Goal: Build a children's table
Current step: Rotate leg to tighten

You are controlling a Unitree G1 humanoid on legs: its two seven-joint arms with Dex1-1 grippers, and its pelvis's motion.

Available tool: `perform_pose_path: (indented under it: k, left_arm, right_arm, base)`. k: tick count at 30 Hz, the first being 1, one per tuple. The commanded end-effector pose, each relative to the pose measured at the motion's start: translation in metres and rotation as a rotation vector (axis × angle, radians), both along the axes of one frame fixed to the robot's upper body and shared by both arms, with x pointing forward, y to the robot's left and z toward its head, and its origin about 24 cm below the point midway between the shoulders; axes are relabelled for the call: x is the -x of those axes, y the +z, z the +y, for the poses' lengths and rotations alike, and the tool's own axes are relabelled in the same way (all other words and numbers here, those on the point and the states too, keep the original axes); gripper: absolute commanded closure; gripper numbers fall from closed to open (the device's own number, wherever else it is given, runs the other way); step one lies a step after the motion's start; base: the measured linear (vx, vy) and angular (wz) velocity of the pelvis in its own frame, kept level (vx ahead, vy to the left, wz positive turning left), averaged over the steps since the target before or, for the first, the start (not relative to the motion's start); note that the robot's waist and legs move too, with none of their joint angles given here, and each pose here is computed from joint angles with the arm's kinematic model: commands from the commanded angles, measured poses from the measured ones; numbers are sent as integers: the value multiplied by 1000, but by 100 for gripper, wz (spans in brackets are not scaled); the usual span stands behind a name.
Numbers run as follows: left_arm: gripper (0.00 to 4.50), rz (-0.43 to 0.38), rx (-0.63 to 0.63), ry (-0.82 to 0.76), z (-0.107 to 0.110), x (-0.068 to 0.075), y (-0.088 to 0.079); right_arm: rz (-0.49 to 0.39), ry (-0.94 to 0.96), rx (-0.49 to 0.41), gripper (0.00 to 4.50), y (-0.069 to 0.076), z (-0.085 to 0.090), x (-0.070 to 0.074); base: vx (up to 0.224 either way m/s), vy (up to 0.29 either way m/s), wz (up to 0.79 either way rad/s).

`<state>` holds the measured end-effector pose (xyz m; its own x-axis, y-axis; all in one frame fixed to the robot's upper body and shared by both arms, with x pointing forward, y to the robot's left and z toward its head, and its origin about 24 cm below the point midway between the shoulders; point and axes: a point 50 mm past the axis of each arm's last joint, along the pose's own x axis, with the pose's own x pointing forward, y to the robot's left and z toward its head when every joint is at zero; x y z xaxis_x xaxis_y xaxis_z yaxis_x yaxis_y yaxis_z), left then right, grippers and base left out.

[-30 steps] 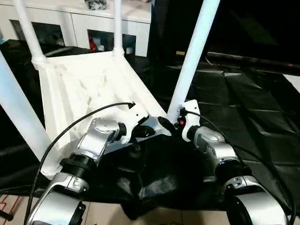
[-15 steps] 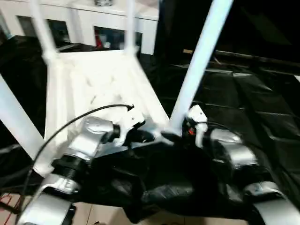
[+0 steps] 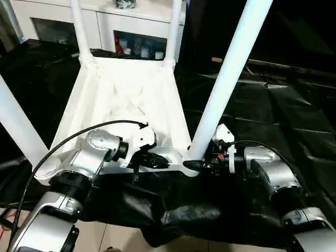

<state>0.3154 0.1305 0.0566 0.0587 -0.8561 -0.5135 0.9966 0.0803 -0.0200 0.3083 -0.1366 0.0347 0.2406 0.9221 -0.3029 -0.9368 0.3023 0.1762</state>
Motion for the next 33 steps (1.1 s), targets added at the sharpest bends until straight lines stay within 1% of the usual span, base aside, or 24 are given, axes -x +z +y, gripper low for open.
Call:
perform_pose_path:
  k: [1,3,4,5,6,7,9,10,12,14,15,16,17,18,19,22,23,24,28,29,30,33]
  left_arm:
    - [450,-40,7,11,-20,-5,1]
    - [450,-47,8,36,-23,-6,0]
    - [450,-55,10,72,-27,-9,-1]
    - [450,-55,10,73,-27,-9,-1]
    - [450,-58,13,136,-35,-13,-2]
    - [450,-58,13,138,-35,-13,-2]
    - [450,-53,16,186,-47,-15,-4]
    - [450,-52,18,189,-49,-15,-4]
    - [450,-40,27,197,-62,-13,-5]
    - [450,-32,36,194,-74,-9,-5]
    - [450,-29,41,192,-80,-8,-5]
    - [450,-27,46,189,-84,-7,-4]
    - [450,-26,47,189,-85,-6,-4]
    - [450,-28,50,193,-89,-6,-4]
    - [450,-28,49,194,-90,-6,-4]
    - [450,-46,36,190,-83,-8,-4]
    - [450,-55,29,171,-76,-8,-4]
    - [450,-55,29,170,-76,-8,-4]
    - [450,-58,21,154,-64,-9,-4]
    - [450,-54,15,122,-55,-7,-5]
    - [450,-54,15,122,-55,-7,-5]
    - [450,-34,6,96,-42,-7,-5]
  right_arm:
    - [-10,72,-36,179,2,24,4]
    - [-20,-10,-27,180,-1,23,-2]
    - [-28,-155,2,180,-6,23,-11]
    - [-29,-156,2,180,-6,23,-12]
    - [-1,-349,44,180,-14,21,-22]
    - [0,-354,46,180,-14,21,-22]
    - [50,-518,64,181,-22,23,-27]
    - [56,-535,66,181,-23,24,-28]
    - [84,-605,89,181,-28,32,-29]
    - [63,-598,109,181,-30,43,-28]
    - [49,-584,111,146,-30,49,-28]
    - [40,-573,107,125,-29,53,-28]
    - [39,-572,106,111,-29,54,-28]
    - [43,-559,92,111,-28,59,-28]
    - [46,-559,89,97,-27,59,-28]
    - [-2,-545,105,71,-23,55,-32]
    - [-36,-499,89,71,-17,50,-32]
    - [-37,-496,88,71,-17,50,-32]
    - [-94,-348,34,71,-7,42,-28]
    - [-93,-229,-8,71,-2,35,-22]
    - [-93,-229,-8,71,-2,35,-22]
    - [-58,-75,-33,71,3,23,-12]
  base:
    - [0,0,0]
    - [0,0,0]
    - [0,0,0]
    - [0,0,0]
    - [0,0,0]
    - [0,0,0]
    - [0,0,0]
    - [0,0,0]
    - [0,0,0]
    - [0,0,0]
    - [0,0,0]
    - [0,0,0]
    - [0,0,0]
    - [0,0,0]
    - [0,0,0]
    - [0,0,0]
    - [0,0,0]
    - [0,0,0]
    - [0,0,0]
    - [0,0,0]
    - [0,0,0]
    - [0,0,0]
